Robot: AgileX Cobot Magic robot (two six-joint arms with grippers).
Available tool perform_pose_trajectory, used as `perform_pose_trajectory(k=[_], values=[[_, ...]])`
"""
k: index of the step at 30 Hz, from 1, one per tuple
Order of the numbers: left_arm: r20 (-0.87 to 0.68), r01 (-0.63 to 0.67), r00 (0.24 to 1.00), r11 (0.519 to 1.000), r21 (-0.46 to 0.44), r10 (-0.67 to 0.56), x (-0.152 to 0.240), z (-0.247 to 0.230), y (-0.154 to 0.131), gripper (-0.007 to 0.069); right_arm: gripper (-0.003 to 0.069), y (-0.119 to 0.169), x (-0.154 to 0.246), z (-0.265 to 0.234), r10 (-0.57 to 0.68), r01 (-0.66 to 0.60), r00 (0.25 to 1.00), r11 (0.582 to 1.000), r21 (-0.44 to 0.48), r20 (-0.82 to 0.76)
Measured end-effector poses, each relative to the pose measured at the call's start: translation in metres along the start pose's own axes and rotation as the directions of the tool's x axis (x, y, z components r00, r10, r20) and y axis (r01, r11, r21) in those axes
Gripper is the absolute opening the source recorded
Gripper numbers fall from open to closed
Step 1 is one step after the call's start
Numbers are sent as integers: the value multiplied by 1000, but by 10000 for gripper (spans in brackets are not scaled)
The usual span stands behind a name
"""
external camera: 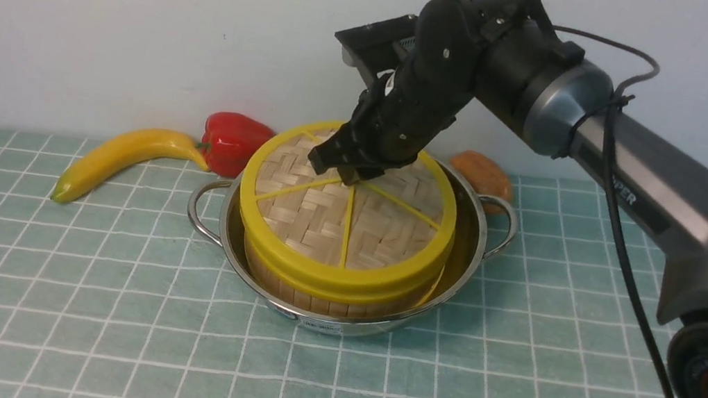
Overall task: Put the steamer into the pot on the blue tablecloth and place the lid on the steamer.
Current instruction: 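Place the bamboo steamer lid onto the steamer basket in the pot with the right gripper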
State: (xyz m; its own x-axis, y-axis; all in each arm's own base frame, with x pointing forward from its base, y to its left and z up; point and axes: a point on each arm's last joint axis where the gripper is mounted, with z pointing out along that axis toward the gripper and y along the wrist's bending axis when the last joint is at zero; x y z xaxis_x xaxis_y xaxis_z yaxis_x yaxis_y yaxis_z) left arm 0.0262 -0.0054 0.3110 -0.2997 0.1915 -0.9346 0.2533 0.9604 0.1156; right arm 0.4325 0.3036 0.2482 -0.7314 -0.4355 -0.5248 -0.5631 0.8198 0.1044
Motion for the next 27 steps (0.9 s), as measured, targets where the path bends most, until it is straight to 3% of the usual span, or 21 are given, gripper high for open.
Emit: perform_pose_trajectory(k=[9,27], values=[[0,0,1000,1000,0,0,0,0,0,22,147,-4,2,3,-7,8,1000,999,44,-12],[0,0,1000,1000,0,0,0,0,0,22,147,-3,3,8,8,-8,1000,1000,21,-14]])
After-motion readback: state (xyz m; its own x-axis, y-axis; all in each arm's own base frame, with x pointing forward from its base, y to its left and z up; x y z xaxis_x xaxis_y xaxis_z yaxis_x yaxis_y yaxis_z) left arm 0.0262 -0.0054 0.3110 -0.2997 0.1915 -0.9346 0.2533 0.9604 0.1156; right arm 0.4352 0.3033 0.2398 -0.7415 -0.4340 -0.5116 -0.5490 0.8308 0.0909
